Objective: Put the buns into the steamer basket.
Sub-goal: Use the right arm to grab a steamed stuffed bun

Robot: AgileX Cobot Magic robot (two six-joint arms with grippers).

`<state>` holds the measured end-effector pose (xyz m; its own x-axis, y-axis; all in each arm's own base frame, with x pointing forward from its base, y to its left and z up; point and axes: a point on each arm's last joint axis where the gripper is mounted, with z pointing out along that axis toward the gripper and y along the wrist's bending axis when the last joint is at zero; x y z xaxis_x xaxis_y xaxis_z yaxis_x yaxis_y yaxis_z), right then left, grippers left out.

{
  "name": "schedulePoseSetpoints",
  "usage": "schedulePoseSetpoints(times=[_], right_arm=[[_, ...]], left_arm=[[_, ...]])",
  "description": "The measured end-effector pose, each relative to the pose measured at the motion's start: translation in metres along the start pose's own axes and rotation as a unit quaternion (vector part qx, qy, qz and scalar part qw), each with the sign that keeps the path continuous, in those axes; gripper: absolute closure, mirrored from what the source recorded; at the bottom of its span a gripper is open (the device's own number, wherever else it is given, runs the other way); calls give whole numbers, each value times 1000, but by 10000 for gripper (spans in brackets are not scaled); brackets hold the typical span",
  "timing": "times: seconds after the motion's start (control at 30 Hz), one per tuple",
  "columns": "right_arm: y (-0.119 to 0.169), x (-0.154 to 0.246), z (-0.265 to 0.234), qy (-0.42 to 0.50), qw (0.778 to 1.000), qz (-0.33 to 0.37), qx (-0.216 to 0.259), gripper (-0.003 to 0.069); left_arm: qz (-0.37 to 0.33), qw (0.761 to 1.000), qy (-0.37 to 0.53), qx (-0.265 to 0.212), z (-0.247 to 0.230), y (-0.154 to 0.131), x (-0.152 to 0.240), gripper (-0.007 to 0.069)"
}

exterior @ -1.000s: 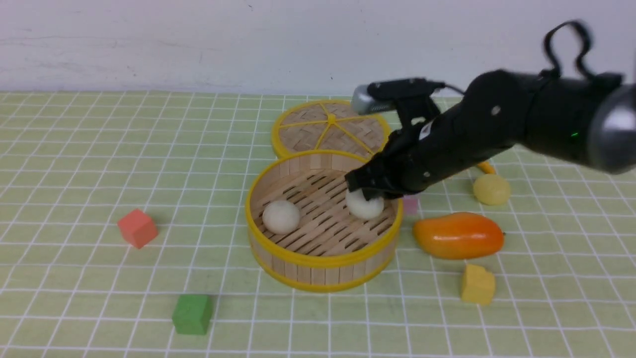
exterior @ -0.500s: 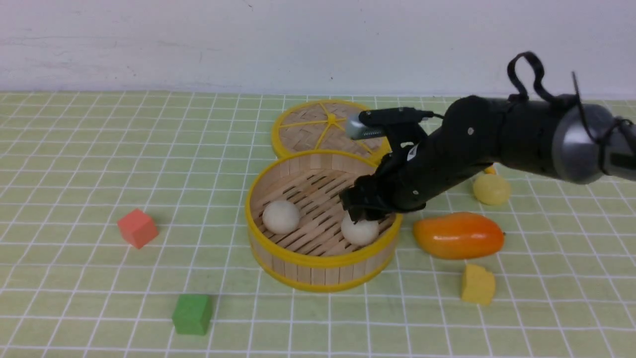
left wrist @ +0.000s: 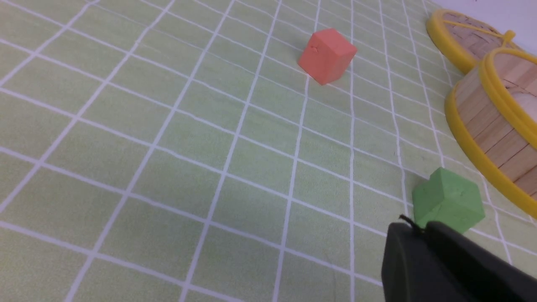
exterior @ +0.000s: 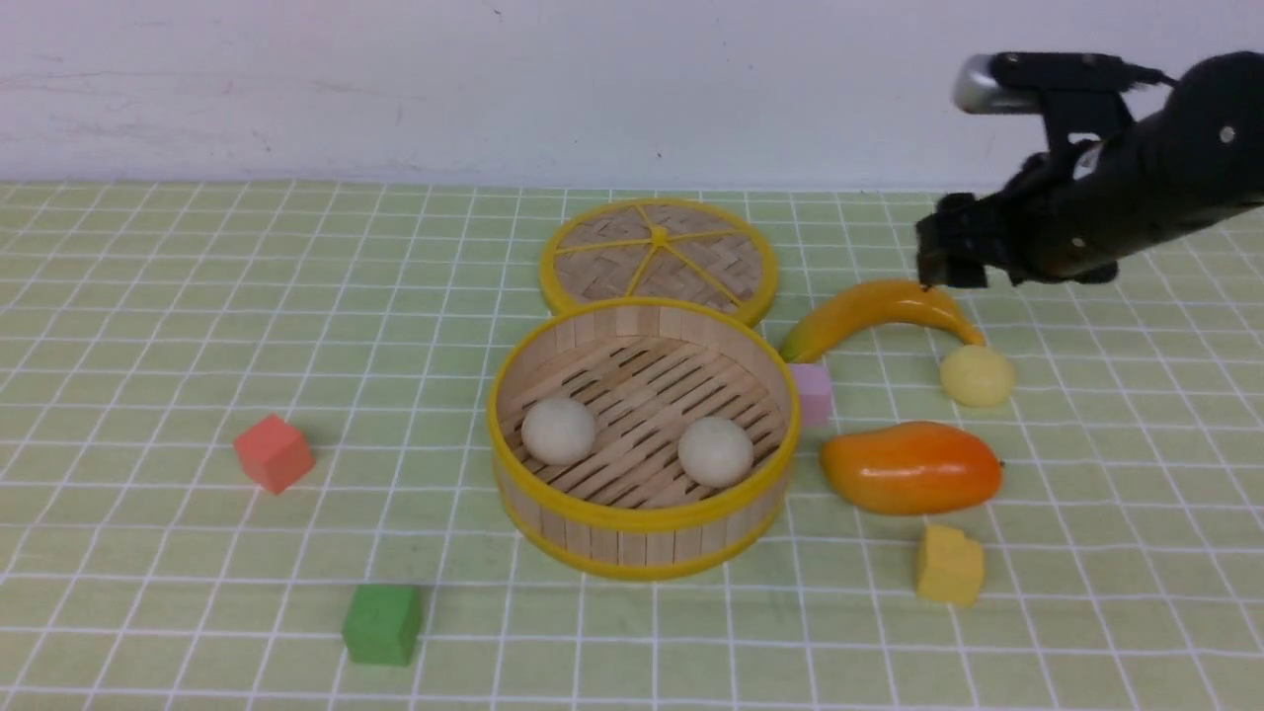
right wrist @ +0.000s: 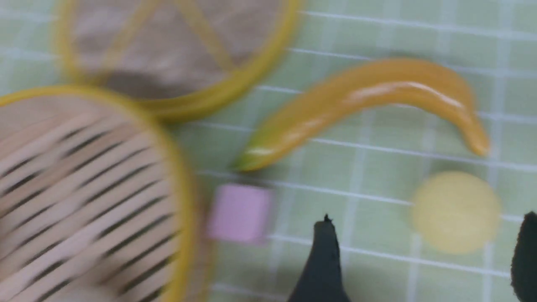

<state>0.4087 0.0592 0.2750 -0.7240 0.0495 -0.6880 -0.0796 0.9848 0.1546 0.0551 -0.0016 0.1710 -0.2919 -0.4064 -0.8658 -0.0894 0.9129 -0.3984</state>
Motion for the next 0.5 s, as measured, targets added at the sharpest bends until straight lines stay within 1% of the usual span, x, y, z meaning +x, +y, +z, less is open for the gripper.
schedulePoseSetpoints(times=[0.07, 0.1, 0.17, 0.27, 0.3, 0.37, 0.47, 0.5], right_arm=[[-19, 5, 19, 9, 999, 29, 17, 143], [-21, 6, 21, 11, 999, 32, 19, 145], [-31, 12, 38, 20, 999, 43, 27, 171], [-36, 19, 55, 24, 998, 47, 32, 208], [-40, 21, 64, 16, 998, 47, 36, 243], [-43, 22, 69, 13, 998, 48, 39, 265], [-49, 26, 79, 8, 998, 54, 44, 340], [-50, 28, 82, 9, 997, 55, 45, 356]], left_arm=[[0, 1000, 0, 0, 0, 0, 0, 585], [0, 1000, 0, 0, 0, 0, 0, 584], [0, 1000, 0, 0, 0, 0, 0, 580], [0, 1000, 0, 0, 0, 0, 0, 578], [0, 1000, 0, 0, 0, 0, 0, 578], [0, 1000, 0, 0, 0, 0, 0, 578], [0, 1000, 0, 0, 0, 0, 0, 578], [0, 1000, 0, 0, 0, 0, 0, 578]])
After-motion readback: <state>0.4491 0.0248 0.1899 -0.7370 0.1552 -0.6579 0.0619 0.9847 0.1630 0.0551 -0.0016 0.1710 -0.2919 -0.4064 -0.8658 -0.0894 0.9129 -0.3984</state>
